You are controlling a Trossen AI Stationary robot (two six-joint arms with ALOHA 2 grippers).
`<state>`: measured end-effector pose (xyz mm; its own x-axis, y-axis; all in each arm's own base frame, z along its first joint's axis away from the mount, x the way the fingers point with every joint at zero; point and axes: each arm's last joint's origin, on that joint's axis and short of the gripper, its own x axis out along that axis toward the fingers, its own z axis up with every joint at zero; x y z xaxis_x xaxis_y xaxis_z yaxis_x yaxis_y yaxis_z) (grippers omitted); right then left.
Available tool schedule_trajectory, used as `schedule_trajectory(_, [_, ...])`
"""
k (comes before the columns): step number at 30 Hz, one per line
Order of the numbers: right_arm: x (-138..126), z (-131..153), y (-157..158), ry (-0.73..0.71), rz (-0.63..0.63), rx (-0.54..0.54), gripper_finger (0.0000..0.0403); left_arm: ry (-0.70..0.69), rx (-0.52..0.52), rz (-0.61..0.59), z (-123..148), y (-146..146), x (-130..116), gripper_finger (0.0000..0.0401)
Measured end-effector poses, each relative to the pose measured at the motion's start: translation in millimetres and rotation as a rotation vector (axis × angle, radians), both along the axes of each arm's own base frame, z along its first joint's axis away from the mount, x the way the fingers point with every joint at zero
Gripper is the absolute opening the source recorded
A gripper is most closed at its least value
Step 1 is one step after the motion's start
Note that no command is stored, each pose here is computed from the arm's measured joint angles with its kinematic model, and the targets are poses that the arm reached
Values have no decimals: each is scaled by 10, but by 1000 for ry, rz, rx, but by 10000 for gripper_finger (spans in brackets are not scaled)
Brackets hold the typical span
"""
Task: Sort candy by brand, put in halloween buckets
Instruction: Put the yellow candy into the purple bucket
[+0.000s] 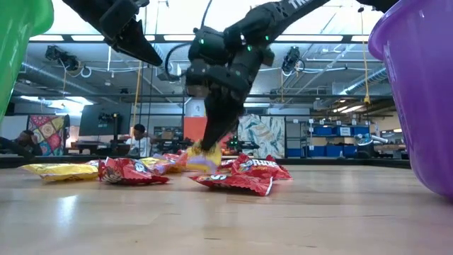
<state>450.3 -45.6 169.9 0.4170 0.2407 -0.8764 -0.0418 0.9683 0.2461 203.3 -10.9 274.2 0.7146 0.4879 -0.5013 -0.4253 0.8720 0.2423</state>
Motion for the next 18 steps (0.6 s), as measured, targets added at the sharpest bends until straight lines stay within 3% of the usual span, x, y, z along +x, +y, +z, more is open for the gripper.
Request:
schedule_trajectory(7, [-62,438,129,80,18,-153,16,3,0,0,-2,0,-2,152])
schedule_trajectory(13, [-249,782,213,94,-36,-201,12,16,7,-3,-9,1,-7,152])
schedule_trajectory(18, [-552,1164,358,141,-130,-215,12,16,8,-4,-8,1,-7,152])
